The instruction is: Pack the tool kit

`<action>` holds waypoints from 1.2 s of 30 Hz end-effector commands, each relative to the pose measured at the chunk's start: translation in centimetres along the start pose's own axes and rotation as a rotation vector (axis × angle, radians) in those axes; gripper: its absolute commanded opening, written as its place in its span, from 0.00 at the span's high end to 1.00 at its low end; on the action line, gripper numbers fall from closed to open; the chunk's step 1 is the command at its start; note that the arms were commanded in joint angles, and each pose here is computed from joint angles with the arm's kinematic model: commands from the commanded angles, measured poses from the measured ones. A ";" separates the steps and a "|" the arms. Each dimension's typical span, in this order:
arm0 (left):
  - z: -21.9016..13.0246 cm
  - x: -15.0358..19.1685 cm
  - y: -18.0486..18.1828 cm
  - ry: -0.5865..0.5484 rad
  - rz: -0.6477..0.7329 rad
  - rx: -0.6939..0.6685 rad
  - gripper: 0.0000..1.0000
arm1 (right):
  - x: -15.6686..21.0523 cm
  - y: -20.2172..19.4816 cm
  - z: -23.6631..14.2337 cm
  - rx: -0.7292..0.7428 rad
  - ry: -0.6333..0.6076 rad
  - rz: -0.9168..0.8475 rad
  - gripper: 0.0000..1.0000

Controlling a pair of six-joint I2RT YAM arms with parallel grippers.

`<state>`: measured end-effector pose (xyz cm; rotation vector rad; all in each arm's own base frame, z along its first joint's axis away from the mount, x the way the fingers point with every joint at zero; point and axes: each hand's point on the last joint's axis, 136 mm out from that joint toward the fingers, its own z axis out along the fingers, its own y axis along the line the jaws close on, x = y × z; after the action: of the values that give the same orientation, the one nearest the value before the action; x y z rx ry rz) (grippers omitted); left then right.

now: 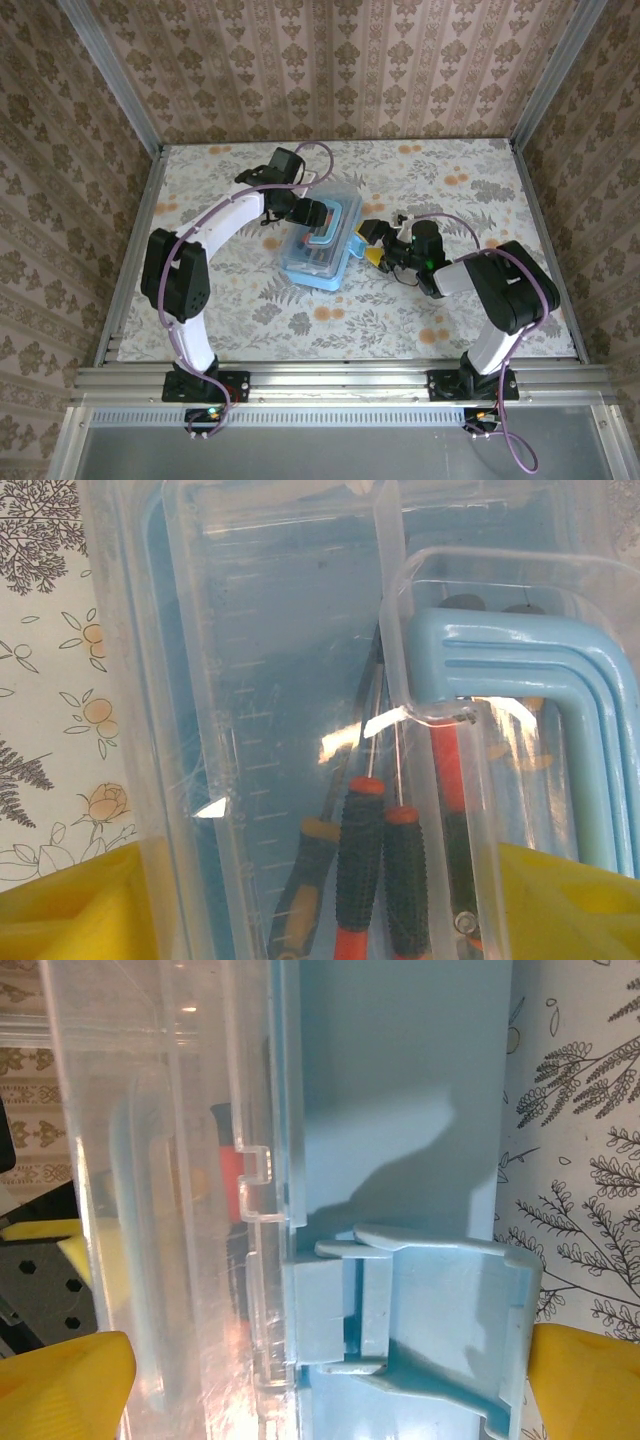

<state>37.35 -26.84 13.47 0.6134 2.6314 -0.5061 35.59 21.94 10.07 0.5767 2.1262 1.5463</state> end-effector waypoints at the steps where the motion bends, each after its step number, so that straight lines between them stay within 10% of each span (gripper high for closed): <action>1: 3.1 4.6 1.5 0.178 -0.021 -0.055 0.48 | 0.6 3.5 -0.4 -0.086 0.026 -0.100 0.00; 36: 3.6 4.7 0.4 0.192 -0.021 -0.052 0.48 | 0.9 5.4 3.1 -0.083 0.087 -0.132 0.02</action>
<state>37.75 -26.92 13.43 0.6319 2.6117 -0.4058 36.57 25.49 14.86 0.3653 2.0911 1.5891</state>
